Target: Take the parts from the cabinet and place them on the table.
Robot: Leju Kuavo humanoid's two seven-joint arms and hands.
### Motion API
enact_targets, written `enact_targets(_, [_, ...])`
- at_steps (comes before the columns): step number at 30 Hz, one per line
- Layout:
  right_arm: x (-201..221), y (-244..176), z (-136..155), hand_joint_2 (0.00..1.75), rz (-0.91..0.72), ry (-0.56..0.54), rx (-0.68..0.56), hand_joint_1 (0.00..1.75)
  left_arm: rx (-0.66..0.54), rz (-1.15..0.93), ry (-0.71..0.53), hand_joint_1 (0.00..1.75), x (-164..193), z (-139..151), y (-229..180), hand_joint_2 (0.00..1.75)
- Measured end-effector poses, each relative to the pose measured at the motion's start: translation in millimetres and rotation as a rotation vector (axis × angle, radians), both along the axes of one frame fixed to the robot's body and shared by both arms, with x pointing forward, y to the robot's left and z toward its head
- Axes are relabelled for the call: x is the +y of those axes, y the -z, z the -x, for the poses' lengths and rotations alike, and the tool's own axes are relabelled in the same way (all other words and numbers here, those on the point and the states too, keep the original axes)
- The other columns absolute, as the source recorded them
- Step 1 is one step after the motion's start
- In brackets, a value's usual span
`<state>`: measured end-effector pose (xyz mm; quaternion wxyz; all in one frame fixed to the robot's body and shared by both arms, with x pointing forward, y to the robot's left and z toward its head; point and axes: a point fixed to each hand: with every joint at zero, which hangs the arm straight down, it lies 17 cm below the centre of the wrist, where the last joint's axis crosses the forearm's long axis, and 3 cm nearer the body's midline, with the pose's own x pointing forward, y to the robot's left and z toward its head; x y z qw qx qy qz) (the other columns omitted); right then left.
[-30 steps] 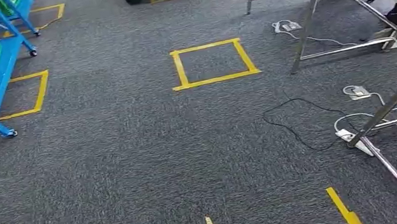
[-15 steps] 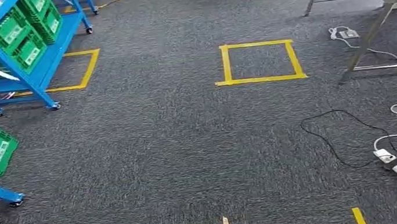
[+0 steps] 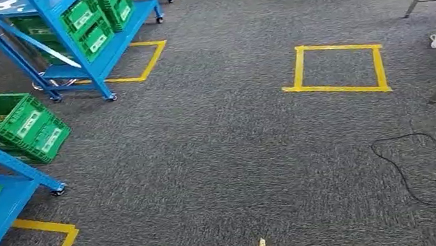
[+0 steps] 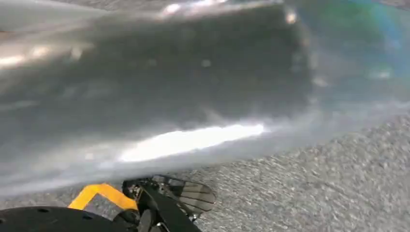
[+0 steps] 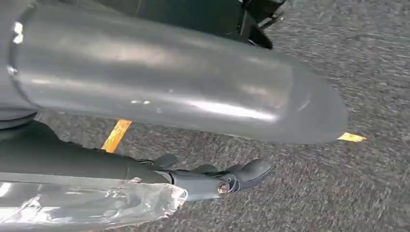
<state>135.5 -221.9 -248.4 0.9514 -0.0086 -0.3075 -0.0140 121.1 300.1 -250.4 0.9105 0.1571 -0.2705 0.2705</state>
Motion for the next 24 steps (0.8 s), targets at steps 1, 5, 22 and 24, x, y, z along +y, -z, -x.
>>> enact_targets(1, [-0.9,-0.3,-1.1,0.00,0.000,0.003,-0.003,0.00,-0.002,0.000,0.002,0.00,-0.7,-0.3,-0.2,0.00])
enact_targets(5, [-2.1,-0.7,-2.1,0.00,0.002,0.005,-0.008,0.00,-0.017,-0.001,0.005,0.00,-1.3,-8.3,-2.2,0.00])
enact_targets(22, [-8.6,0.1,-1.1,0.00,0.011,0.008,-0.006,0.00,-0.011,0.006,0.005,0.00,-6.4,-4.2,-1.3,0.00])
enact_targets(24, [-9.0,-0.2,-2.6,0.00,0.012,0.009,-0.009,0.00,-0.009,0.004,0.005,0.00,-5.7,-3.1,-1.1,0.00])
